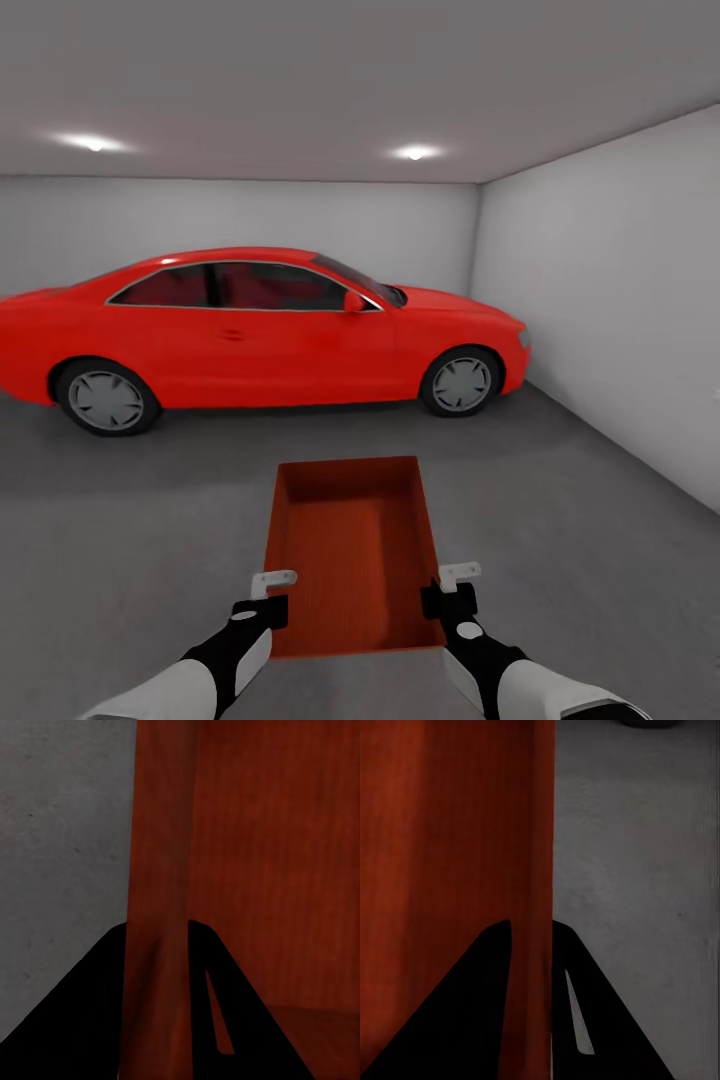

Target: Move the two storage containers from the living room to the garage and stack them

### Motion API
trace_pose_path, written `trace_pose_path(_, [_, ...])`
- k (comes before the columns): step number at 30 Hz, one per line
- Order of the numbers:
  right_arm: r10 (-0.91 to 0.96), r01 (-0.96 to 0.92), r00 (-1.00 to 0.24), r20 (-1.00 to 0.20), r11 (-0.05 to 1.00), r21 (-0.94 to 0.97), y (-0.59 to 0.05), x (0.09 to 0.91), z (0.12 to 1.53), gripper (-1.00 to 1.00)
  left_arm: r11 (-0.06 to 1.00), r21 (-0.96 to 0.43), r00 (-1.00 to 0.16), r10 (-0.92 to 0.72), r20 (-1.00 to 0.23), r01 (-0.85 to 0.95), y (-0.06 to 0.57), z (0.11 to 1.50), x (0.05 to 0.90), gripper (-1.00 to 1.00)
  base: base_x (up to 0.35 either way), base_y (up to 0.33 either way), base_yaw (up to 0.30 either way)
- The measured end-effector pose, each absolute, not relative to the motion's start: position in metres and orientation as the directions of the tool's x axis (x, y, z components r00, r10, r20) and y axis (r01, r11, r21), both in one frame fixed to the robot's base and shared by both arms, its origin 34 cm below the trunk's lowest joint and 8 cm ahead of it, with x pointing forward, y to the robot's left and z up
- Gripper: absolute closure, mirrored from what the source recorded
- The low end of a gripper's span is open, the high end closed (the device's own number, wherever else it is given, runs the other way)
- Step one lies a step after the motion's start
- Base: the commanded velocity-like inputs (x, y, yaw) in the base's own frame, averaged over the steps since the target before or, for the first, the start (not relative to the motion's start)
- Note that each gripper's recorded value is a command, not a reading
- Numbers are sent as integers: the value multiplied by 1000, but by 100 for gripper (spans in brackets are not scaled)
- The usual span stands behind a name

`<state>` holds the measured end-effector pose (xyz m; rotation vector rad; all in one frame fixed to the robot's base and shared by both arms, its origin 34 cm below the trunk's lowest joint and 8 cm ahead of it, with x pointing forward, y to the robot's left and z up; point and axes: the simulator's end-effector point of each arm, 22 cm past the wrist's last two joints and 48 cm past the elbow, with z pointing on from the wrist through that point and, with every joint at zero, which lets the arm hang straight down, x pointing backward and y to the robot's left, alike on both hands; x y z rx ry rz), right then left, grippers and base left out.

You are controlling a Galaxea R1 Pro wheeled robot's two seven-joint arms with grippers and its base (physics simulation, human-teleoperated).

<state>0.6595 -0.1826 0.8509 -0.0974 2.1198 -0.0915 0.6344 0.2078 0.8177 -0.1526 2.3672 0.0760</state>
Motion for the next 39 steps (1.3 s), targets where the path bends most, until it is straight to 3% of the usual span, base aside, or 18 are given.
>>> trace_pose_path(39, [-106,-33,-522,-847,994,-104,-182,660,851,100,991,10,-711,-89,-697,-133,208,818,635,100,315,162,-285])
